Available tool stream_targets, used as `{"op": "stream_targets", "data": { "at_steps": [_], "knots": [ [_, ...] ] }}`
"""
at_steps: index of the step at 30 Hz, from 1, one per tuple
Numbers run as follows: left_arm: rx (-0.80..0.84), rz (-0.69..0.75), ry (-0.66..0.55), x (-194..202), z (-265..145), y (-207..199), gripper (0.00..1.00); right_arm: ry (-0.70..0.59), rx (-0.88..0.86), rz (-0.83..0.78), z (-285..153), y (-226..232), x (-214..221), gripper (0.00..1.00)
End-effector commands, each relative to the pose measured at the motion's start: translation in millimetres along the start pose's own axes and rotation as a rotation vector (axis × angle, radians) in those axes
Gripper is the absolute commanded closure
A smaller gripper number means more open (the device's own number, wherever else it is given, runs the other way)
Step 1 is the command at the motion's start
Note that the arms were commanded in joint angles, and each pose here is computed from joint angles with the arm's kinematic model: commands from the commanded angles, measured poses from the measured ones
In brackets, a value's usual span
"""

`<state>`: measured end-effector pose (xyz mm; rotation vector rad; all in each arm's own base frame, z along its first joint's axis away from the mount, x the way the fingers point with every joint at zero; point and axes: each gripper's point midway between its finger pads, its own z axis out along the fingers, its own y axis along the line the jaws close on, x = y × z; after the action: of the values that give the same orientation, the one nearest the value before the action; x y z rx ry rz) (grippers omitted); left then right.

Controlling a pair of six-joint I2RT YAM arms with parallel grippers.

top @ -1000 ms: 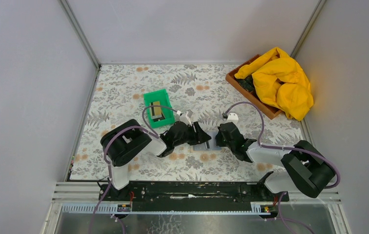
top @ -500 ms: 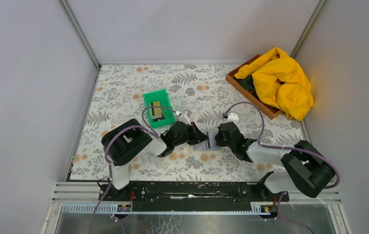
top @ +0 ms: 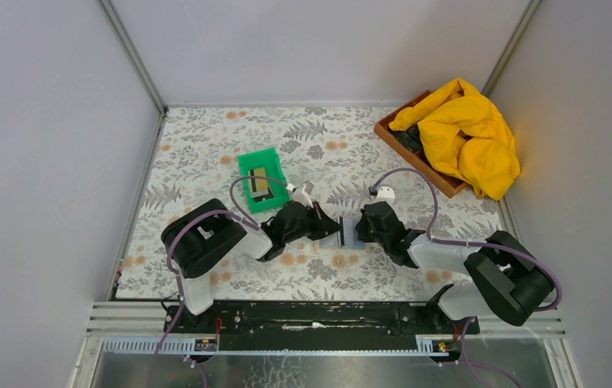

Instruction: Take the credit cards out of the card holder

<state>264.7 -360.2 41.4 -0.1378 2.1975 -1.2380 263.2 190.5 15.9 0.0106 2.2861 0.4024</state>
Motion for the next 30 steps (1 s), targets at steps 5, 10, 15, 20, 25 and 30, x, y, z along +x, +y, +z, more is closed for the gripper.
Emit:
{"op": "stream_targets", "data": {
  "at_steps": [5, 10, 15, 20, 25, 30],
  "knots": [
    [0.002, 0.021, -0.042, -12, -13, 3, 1.0, 0.015, -0.011, 0.012, 3, 4, -1, 1.0],
    [-0.032, 0.064, -0.067, -27, -28, 5, 1.0, 0.017, -0.014, 0.012, 3, 5, -1, 1.0],
    [-0.139, 0.163, -0.093, -47, -51, 5, 1.0, 0.013, -0.012, 0.01, 3, 4, -2, 1.0],
    [-0.139, 0.189, -0.143, -73, -81, -8, 1.0, 0.008, -0.013, 0.006, 2, 4, -4, 1.0],
    [0.02, 0.18, -0.163, -91, -110, -36, 1.0, -0.075, -0.195, -0.002, -14, 32, -18, 1.0],
    [0.145, 0.178, -0.151, -88, -128, -54, 1.0, -0.275, -0.554, -0.077, -72, 79, -47, 1.0]
  ]
}}
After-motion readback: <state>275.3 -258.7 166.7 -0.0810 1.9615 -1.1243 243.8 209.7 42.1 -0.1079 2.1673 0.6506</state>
